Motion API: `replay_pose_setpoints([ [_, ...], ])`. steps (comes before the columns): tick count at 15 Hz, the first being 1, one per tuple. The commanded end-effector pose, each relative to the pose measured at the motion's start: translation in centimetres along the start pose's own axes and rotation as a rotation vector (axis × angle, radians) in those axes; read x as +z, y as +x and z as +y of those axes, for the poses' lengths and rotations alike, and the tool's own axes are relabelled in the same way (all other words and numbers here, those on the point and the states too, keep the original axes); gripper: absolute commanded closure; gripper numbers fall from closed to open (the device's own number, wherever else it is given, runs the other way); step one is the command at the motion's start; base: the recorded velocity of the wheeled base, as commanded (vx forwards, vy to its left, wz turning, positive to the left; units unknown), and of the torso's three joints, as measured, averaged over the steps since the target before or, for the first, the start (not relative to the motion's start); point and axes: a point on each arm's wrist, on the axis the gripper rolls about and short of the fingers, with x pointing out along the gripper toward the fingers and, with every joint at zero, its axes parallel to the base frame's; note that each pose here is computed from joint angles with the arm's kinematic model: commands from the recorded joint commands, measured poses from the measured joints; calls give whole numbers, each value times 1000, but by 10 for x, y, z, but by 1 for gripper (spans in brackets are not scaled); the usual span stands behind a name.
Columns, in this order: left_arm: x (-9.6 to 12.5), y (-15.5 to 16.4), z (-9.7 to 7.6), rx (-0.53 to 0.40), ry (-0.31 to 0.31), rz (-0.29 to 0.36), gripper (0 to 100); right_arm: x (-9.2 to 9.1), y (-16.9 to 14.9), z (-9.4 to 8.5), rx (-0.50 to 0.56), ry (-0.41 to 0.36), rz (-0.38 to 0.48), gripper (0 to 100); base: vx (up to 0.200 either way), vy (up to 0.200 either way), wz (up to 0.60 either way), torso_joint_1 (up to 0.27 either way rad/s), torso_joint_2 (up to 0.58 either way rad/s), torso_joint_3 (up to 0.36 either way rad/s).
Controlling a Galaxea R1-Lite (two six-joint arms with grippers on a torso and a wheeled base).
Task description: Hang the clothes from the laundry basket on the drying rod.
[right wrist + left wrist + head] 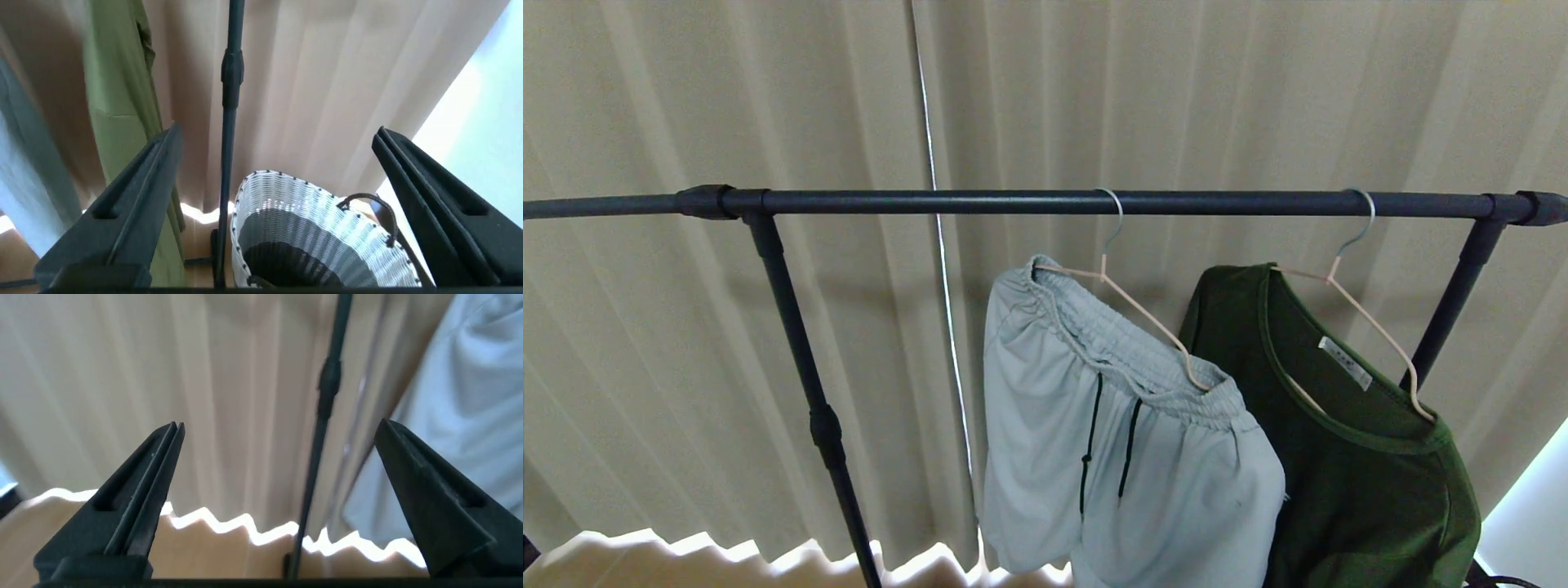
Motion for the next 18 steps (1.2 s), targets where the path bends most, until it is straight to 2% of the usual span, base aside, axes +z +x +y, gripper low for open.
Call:
replay_pose_setpoints([
  [1,-1,-2,0,-11,-1,-23,0,-3,2,1,0,8,-5,0,0,0,0,0,0,0],
  [3,0,-2,-2,-110,10,-28,0,-7,8,2,10,34,-49,0,0,0,0,0,0,0],
  [4,0,-2,-2,-110,10,-28,0,-7,8,2,10,34,-49,0,0,0,0,0,0,0],
  [5,0,-2,-4,-209,34,-33,0,-8,9,4,56,82,-58,0,0,0,0,0,0,0],
  [18,0,-2,-4,-202,31,-34,0,-8,9,4,66,90,-64,0,0,0,0,0,0,0],
])
